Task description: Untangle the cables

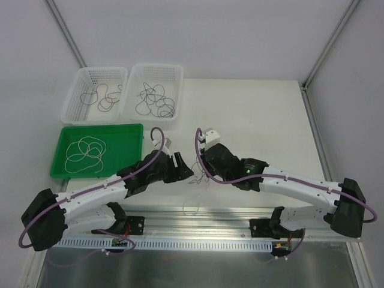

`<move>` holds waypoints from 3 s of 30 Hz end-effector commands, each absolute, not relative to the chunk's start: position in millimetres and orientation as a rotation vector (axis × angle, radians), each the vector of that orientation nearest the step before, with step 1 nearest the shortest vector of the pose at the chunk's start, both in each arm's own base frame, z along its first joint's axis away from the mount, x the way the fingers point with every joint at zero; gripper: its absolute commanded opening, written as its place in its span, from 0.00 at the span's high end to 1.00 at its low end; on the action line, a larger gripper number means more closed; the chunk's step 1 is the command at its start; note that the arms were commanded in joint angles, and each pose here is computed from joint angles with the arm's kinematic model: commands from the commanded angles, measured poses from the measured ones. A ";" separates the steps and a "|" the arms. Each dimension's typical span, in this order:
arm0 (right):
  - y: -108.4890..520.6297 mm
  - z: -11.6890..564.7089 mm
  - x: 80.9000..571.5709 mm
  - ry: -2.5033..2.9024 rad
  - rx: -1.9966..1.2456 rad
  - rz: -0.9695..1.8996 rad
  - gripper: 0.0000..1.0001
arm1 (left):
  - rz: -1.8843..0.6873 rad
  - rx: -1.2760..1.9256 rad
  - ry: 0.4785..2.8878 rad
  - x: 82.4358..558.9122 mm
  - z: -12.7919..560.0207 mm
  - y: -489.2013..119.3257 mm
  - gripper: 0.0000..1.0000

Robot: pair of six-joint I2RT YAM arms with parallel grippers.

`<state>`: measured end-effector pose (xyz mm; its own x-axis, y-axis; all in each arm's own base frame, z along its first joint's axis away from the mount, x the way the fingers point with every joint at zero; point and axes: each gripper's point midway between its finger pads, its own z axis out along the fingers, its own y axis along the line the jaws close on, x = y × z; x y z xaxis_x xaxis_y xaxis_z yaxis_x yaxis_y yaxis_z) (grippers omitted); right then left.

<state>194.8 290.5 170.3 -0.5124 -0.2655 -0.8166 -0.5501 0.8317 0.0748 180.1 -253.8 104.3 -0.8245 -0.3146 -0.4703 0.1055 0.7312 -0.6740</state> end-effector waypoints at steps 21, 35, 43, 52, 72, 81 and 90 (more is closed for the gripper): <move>258.9 187.9 196.1 2.054 -0.559 0.280 0.99 | -0.741 -0.079 2.364 203.2 84.4 -291.2 1.00; 80.7 250.8 193.2 1.906 -0.098 -0.070 0.99 | -0.293 -0.274 2.165 254.8 130.1 -145.0 1.00; 52.5 269.9 174.5 1.834 -0.004 0.126 0.99 | -0.257 -0.283 2.075 276.4 177.9 -128.8 1.00; 23.8 273.5 166.0 1.842 0.101 0.093 0.99 | -0.169 -0.358 2.159 290.3 159.7 -107.0 1.00; 134.9 141.0 197.8 2.323 -0.233 -0.135 0.43 | -0.695 0.059 2.398 188.3 118.5 -232.3 1.00; 209.9 153.4 166.3 2.284 -0.468 0.382 0.49 | -0.697 0.060 2.427 180.7 105.0 -237.3 1.00; 245.3 143.0 125.4 2.253 -0.602 0.575 0.59 | -0.700 0.060 2.444 179.2 96.9 -243.5 1.00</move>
<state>138.4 224.7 137.8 -0.6377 -0.2684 -0.7220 -0.5226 0.8394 0.1495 178.3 -236.4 96.1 -0.8246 -0.0958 -0.5576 0.2015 0.8712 -0.4477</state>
